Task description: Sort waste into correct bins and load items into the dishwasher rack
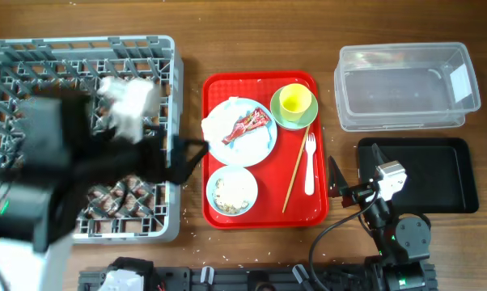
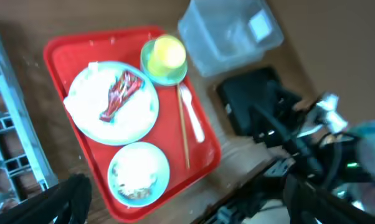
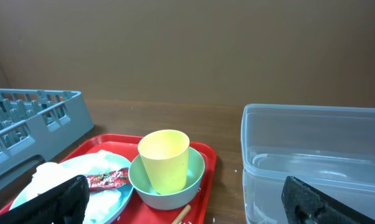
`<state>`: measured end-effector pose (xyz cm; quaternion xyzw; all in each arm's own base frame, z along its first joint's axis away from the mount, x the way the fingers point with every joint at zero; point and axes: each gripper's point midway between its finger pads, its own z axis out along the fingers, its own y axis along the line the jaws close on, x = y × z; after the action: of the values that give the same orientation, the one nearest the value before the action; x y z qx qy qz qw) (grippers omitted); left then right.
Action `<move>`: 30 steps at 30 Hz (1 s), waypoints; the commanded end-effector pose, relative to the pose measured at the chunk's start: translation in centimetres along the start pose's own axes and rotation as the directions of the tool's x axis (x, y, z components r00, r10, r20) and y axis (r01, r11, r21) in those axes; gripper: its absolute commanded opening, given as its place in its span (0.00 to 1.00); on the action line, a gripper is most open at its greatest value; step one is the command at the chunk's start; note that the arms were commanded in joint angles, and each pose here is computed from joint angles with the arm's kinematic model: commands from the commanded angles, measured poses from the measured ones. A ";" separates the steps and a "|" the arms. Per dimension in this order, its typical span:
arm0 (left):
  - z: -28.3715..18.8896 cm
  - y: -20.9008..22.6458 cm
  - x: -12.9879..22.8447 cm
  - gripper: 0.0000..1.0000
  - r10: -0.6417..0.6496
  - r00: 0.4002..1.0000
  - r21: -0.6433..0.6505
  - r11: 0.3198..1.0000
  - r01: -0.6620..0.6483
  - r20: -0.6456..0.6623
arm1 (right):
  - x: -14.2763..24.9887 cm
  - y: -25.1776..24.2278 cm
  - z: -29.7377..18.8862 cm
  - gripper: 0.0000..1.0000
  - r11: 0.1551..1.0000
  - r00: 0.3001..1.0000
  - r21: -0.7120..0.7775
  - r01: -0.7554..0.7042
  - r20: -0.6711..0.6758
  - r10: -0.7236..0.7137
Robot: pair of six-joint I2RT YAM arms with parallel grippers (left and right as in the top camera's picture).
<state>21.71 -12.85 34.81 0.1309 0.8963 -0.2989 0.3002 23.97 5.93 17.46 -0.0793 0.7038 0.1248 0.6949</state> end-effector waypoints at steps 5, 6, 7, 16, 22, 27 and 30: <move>8.2 -6.1 0.4 1.00 0.204 0.959 0.254 0.955 -0.151 -0.197 | -0.1 -0.2 0.0 1.00 1.000 1.000 0.009 0.011 0.005 -0.011; 9.2 -7.1 0.6 1.00 0.222 0.951 0.299 0.942 -0.152 -0.214 | -0.1 -0.2 0.0 1.00 1.000 1.000 0.009 0.011 0.005 -0.011; 9.9 -7.4 0.8 1.00 0.230 0.947 0.312 0.937 -0.154 -0.225 | -0.1 -0.2 0.0 1.00 1.000 1.000 0.009 0.011 0.005 -0.011; 12.8 -2.7 0.2 1.00 0.036 0.954 0.091 0.996 -0.009 -0.297 | -0.1 -0.2 0.0 1.00 1.000 1.000 0.009 0.010 0.005 -0.010; 4.5 11.9 -0.1 1.00 -0.405 0.910 -0.417 0.845 0.334 -0.092 | -0.1 -0.2 0.0 1.00 1.000 1.000 0.009 0.011 0.005 -0.011; -2.6 19.5 2.4 1.00 -0.656 0.745 -0.525 0.595 0.609 0.120 | -0.1 -0.2 0.0 1.00 1.000 1.000 0.009 0.011 0.005 -0.011; -5.0 21.9 3.2 1.00 -0.701 0.680 -0.530 0.500 0.685 0.216 | -0.1 -0.2 0.0 1.00 1.000 1.000 0.009 0.011 0.005 -0.011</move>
<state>26.82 3.99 25.30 -0.2650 0.9448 -0.1230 0.1480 23.97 5.93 17.46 -0.0793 0.7038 0.1248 0.6949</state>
